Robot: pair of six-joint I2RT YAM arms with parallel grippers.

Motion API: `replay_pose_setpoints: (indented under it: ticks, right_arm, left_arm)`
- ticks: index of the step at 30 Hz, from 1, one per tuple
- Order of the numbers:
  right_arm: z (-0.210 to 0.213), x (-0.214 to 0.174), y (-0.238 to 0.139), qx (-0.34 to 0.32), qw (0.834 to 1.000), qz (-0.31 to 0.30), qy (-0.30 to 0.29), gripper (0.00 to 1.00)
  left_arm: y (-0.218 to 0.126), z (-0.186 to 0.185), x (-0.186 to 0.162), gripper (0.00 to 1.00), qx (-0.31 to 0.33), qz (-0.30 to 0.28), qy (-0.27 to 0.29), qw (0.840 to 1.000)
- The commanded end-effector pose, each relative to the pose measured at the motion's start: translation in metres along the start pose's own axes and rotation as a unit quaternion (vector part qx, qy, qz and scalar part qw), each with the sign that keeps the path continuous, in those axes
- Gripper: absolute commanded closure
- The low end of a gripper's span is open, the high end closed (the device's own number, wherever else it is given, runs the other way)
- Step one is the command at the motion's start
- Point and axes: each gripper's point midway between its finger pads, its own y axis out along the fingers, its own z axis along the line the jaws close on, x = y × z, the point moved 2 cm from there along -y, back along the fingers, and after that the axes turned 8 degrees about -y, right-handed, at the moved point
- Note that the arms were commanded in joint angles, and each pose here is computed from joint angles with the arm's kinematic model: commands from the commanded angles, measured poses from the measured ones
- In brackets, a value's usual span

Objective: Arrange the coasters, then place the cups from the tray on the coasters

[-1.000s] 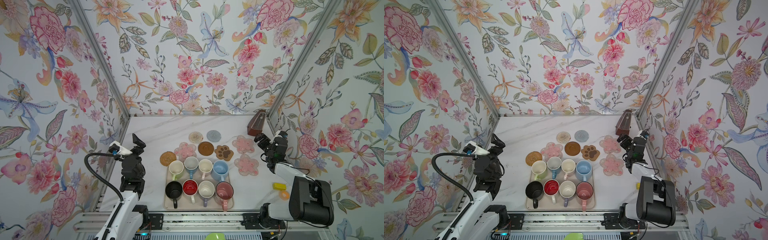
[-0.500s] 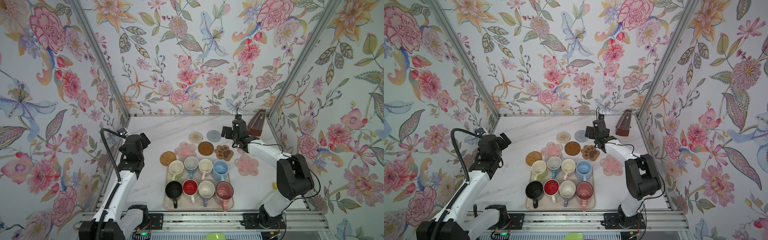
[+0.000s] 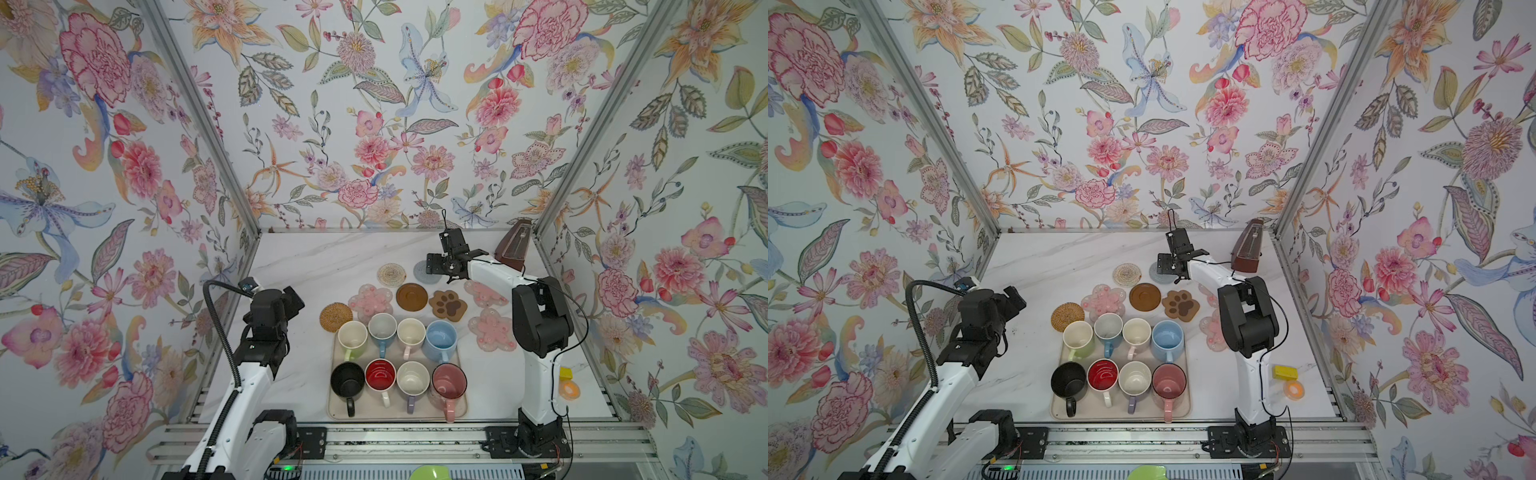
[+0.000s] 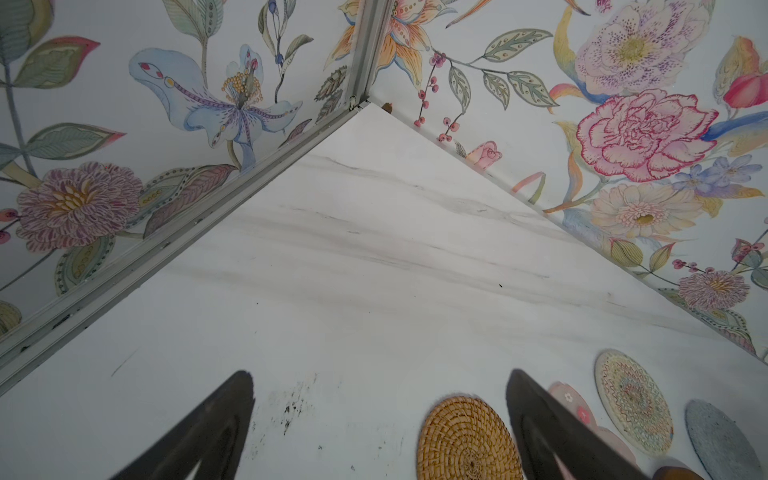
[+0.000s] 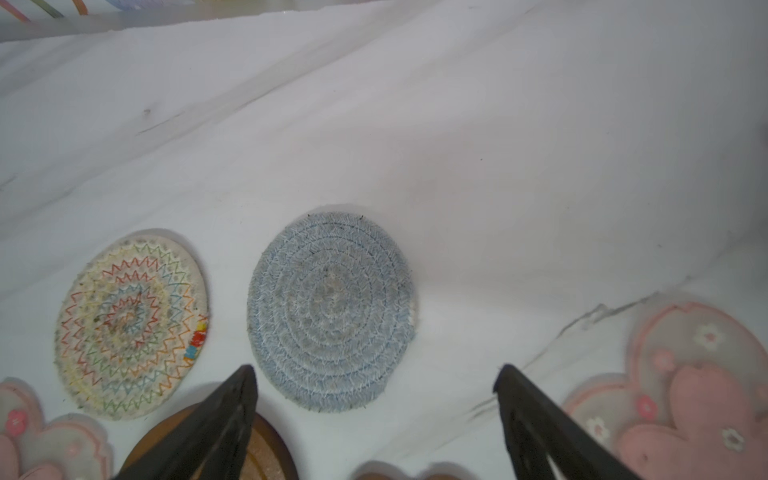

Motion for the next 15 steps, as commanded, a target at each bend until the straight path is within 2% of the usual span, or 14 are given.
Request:
replay_pose_setpoints:
  ticks: [1, 15]
  right_arm:
    - [0.008, -0.019, 0.011, 0.001, 0.999, 0.049, -0.012, 0.11]
    - [0.027, -0.024, 0.039, -0.017, 0.996, 0.076, -0.049, 0.15]
  left_arm:
    - [0.0, 0.0, -0.006, 0.04, -0.012, 0.013, -0.02, 1.0]
    - [0.0, 0.001, -0.009, 0.03, -0.018, 0.013, -0.041, 0.999]
